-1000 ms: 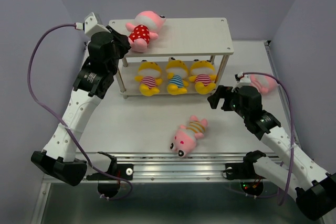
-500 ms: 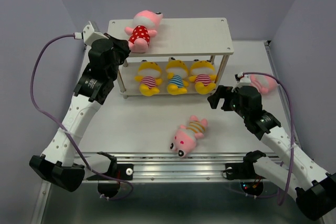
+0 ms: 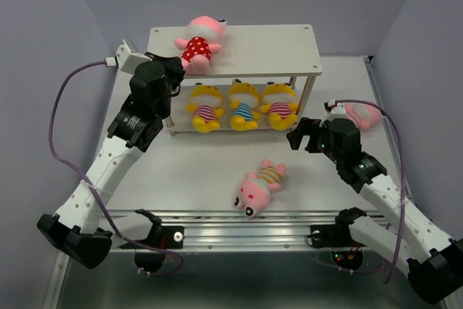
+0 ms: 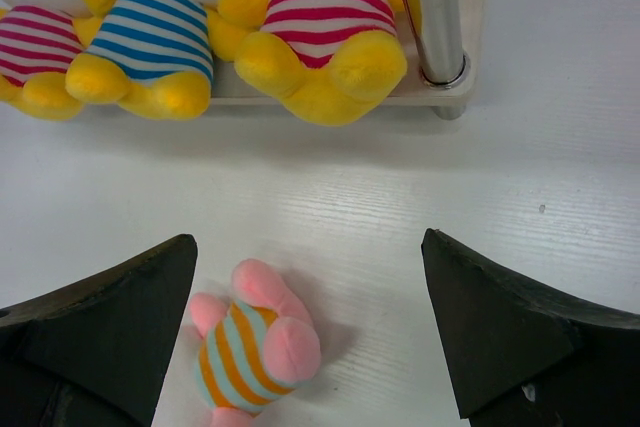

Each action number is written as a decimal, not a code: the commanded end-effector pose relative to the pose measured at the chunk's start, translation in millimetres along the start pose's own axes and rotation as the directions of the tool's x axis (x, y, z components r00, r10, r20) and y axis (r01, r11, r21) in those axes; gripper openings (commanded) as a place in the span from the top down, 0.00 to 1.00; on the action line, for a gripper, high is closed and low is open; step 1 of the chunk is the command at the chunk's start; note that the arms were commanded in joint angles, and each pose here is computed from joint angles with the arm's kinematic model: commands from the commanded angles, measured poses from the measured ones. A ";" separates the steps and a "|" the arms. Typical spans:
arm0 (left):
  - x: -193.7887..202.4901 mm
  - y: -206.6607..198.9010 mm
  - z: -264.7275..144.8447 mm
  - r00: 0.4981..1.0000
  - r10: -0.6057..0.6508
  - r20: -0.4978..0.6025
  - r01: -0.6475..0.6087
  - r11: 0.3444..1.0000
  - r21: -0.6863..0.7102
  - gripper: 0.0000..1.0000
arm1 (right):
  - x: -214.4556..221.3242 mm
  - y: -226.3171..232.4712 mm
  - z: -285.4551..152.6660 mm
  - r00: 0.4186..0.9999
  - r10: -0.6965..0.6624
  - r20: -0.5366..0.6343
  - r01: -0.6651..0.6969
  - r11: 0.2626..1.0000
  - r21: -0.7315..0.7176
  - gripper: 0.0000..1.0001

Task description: Place and organize the stuffed toys onto the shelf

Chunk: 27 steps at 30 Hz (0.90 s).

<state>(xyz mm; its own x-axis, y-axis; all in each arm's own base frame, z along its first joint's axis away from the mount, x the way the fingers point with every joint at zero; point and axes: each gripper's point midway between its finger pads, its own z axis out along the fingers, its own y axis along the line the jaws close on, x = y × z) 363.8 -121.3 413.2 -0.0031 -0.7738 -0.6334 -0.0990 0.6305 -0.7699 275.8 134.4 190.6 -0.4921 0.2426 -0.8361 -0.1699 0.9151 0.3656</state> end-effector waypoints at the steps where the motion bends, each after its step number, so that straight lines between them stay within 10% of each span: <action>1: -11.2 -9.6 -2.3 0.995 -0.064 0.073 0.064 0.998 0.002 1.00 | -19.6 7.5 -4.5 0.998 -0.008 0.067 0.010 1.000 -0.016 0.00; 23: -15.3 3.2 -12.9 0.967 -0.146 0.208 0.163 0.984 -0.069 1.00 | -25.3 6.3 -10.0 0.995 -0.009 0.095 0.010 1.000 -0.011 0.00; 27: -12.8 -8.7 -14.6 0.977 -0.133 0.167 0.139 0.990 -0.023 0.69 | -23.5 6.2 -8.8 0.996 -0.008 0.088 0.009 1.000 -0.011 0.00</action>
<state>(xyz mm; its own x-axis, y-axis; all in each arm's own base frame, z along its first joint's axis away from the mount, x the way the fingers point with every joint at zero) 355.8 -119.2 405.9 0.1519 -0.8200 -0.5518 -0.1826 0.5254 -0.8310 275.2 129.4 200.3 -0.4571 0.2579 -0.8512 -0.1621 0.9169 0.3648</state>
